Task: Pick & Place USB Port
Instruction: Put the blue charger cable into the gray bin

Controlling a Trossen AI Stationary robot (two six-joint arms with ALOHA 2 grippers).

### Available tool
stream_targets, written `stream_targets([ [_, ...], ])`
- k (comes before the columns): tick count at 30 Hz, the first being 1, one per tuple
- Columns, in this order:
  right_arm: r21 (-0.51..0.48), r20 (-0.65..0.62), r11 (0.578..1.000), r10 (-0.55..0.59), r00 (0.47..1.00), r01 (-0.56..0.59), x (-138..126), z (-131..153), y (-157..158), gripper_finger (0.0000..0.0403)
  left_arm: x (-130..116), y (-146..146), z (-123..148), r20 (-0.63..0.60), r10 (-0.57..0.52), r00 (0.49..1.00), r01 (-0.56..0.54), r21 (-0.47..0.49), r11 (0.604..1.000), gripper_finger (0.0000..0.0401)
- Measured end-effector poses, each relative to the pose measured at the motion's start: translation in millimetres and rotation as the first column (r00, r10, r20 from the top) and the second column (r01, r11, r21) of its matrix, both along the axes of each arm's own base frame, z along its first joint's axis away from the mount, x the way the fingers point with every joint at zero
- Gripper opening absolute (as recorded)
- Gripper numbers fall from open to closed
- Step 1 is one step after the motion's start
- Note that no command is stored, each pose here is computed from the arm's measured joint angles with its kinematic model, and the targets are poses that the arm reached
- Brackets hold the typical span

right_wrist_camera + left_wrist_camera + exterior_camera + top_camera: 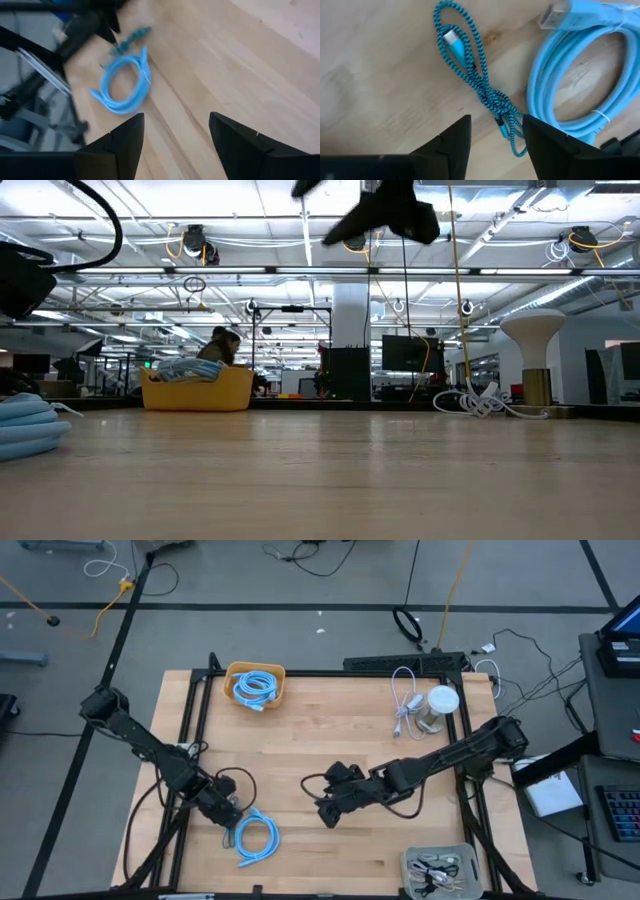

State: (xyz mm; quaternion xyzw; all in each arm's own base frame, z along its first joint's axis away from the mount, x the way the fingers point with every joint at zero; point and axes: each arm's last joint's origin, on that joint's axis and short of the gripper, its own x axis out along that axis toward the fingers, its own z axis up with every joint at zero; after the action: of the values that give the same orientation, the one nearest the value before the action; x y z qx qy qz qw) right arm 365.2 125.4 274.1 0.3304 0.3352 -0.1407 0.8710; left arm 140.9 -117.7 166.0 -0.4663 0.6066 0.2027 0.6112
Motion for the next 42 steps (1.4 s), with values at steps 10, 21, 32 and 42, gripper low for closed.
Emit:
stream_targets([
  [10, 0.097, -0.052, 0.995, 0.031, 0.998, -0.026, 18.8, -33.7, 8.8, 0.0212, 15.3, -8.2, 8.0, 0.222, -0.009, 0.975, 0.019, -0.04, 0.999, 0.0166],
  [21, 0.111, -0.004, 0.993, 0.032, 0.999, -0.032, 23.9, -33.4, 10.8, 0.0212, -1.5, -2.8, -0.2, 0.016, -0.012, 1.0, 0.011, 0.013, 1.0, 0.0176],
  [32, 0.119, 0.044, 0.992, 0.032, 0.999, -0.037, 26.9, -29.9, 11.7, 0.0212, 6.9, -4.1, -18.4, 0.075, 0.015, 0.997, -0.013, -0.028, 1.0, 0.0154],
  [42, 0.119, 0.039, 0.992, 0.034, 0.999, -0.038, 26.6, -30.3, 11.7, 0.0212, 21.6, -15.1, -32.4, 0.124, -0.019, 0.992, 0.03, -0.086, 0.996, 0.0136],
])
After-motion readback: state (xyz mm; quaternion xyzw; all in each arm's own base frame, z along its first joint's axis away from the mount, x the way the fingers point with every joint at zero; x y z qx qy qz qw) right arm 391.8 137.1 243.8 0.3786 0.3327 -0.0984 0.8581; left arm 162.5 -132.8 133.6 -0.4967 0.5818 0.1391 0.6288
